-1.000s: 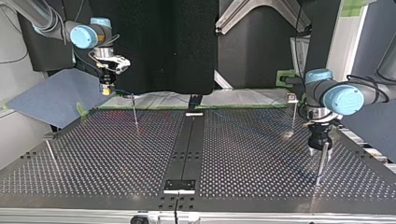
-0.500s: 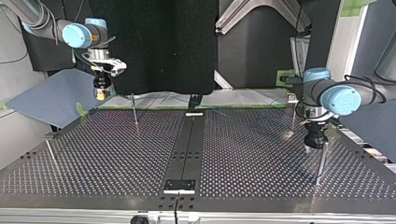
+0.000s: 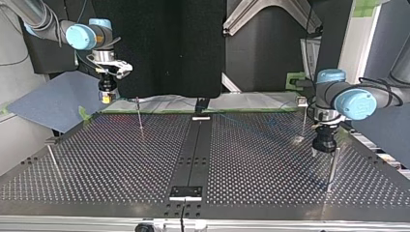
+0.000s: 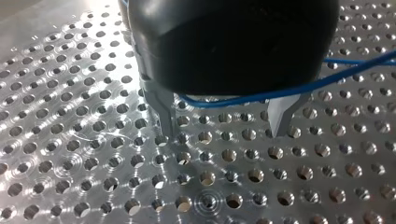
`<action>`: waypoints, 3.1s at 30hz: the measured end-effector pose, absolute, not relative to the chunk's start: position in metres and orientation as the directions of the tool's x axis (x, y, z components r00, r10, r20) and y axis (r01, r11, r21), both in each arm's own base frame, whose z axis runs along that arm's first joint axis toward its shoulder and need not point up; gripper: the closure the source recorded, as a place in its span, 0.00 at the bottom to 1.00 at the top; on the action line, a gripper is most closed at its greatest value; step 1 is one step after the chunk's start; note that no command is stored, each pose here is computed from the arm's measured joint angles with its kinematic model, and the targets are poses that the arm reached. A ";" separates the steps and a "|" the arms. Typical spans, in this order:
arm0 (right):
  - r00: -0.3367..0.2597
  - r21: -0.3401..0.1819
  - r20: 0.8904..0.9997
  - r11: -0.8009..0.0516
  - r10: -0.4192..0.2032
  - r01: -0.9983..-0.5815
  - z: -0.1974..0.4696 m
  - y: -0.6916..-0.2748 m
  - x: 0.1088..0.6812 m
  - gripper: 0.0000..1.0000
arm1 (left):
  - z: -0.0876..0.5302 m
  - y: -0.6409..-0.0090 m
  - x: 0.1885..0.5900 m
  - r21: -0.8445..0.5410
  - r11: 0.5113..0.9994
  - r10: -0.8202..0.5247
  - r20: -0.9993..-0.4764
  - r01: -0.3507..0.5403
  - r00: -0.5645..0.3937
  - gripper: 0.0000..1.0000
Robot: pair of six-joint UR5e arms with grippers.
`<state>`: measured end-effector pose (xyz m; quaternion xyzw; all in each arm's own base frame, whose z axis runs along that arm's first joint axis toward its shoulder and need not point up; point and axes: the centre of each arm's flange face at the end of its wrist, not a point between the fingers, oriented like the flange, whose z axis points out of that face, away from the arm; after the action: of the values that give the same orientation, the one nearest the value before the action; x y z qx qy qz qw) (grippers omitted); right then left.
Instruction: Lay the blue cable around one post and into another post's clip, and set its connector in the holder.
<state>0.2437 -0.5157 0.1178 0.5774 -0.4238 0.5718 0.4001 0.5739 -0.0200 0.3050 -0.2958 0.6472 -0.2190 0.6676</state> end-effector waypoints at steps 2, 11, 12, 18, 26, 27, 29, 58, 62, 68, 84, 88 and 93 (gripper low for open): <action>-0.012 -0.023 0.999 -0.321 -0.036 -0.947 0.117 -0.515 0.244 1.00 | 0.305 -0.020 0.574 -0.689 0.720 -0.686 -0.725 -0.083 0.065 0.00; -0.017 -0.026 0.999 -0.323 -0.032 -0.946 0.118 -0.515 0.245 1.00 | 0.303 -0.021 0.573 -0.750 0.659 -0.750 -0.661 -0.059 0.028 0.00; -0.017 -0.026 0.999 -0.323 -0.032 -0.946 0.118 -0.515 0.246 1.00 | 0.301 -0.020 0.571 -0.759 0.648 -0.759 -0.651 -0.067 0.020 0.00; -0.014 -0.023 0.999 -0.333 -0.030 -0.943 0.118 -0.513 0.251 1.00 | 0.283 -0.012 0.560 -0.798 0.594 -0.802 -0.598 -0.101 0.012 0.00; -0.015 -0.020 1.000 -0.348 -0.018 -0.937 0.119 -0.510 0.259 1.00 | 0.259 -0.012 0.547 -0.841 0.534 -0.845 -0.535 -0.085 -0.010 0.00; -0.015 -0.020 1.000 -0.349 -0.018 -0.937 0.119 -0.510 0.260 1.00 | 0.256 -0.012 0.545 -0.848 0.524 -0.851 -0.525 -0.079 -0.015 0.00; -0.015 -0.020 1.000 -0.352 -0.018 -0.936 0.119 -0.509 0.261 1.00 | 0.253 -0.012 0.544 -0.856 0.512 -0.859 -0.512 -0.067 -0.019 0.00; -0.006 -0.020 0.999 -0.370 -0.039 -0.929 0.117 -0.499 0.274 1.00 | 0.191 -0.012 0.496 -0.920 0.384 -0.923 -0.383 -0.075 -0.027 0.00; -0.006 -0.021 0.999 -0.372 -0.041 -0.928 0.117 -0.499 0.275 1.00 | 0.187 -0.013 0.492 -0.910 0.403 -0.915 -0.402 -0.095 -0.029 0.00; -0.005 -0.021 0.999 -0.372 -0.043 -0.928 0.117 -0.498 0.275 1.00 | 0.188 -0.018 0.485 -0.890 0.439 -0.899 -0.436 -0.126 -0.050 0.00; -0.005 -0.021 0.999 -0.375 -0.044 -0.927 0.116 -0.497 0.277 1.00 | 0.199 -0.054 0.434 -0.876 0.476 -0.873 -0.459 -0.079 -0.163 0.00; -0.005 -0.021 0.999 -0.375 -0.044 -0.927 0.116 -0.497 0.277 1.00 | 0.203 -0.062 0.423 -0.889 0.455 -0.881 -0.442 -0.044 -0.170 0.00; -0.005 -0.021 0.999 -0.375 -0.044 -0.927 0.116 -0.497 0.277 1.00 | 0.213 -0.059 0.417 -0.901 0.432 -0.896 -0.427 -0.022 -0.121 0.00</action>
<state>0.2773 -0.4968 0.1164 0.5938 -0.4089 0.5789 0.3809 0.4172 -0.0595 0.2131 -0.3601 0.6375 -0.3926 0.5565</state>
